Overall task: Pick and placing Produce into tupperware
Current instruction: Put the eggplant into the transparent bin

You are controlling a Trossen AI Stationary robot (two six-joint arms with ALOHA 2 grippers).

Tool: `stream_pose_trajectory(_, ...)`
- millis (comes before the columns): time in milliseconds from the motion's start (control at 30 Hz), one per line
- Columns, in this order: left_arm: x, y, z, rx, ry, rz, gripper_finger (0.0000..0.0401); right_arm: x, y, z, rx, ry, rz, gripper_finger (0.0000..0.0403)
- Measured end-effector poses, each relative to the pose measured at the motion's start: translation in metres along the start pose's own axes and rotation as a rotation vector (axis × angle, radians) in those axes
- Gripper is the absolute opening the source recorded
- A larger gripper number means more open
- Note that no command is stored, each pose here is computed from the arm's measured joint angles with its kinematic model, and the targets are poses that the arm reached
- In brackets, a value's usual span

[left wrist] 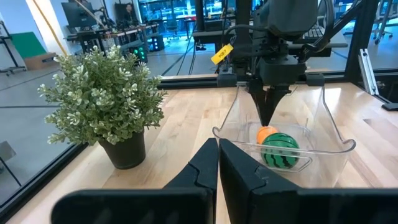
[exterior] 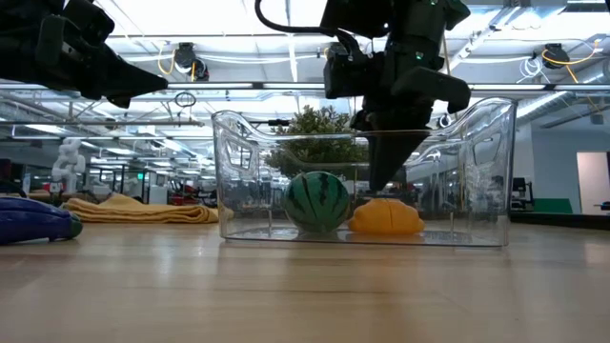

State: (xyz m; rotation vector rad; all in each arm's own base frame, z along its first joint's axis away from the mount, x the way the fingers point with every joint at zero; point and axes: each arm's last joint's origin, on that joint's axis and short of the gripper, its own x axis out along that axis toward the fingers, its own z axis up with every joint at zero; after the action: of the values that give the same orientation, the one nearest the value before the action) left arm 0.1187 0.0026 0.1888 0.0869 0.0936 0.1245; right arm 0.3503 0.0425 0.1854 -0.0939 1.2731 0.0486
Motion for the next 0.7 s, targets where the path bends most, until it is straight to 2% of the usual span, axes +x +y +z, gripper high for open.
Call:
stream_pose_trajectory(333, 0.0, 0.0, 0.0, 0.0, 0.0, 0.0, 0.0019, -0.012, -0.001, -0.001, 0.003, -0.018, 0.0, 0.0002)
stream_pose_trajectory(700, 0.0, 0.0, 0.0, 0.0, -0.001, 0.0, 0.0019, -0.074, -0.004, 0.0, 0.009, -0.25, 0.005, 0.0)
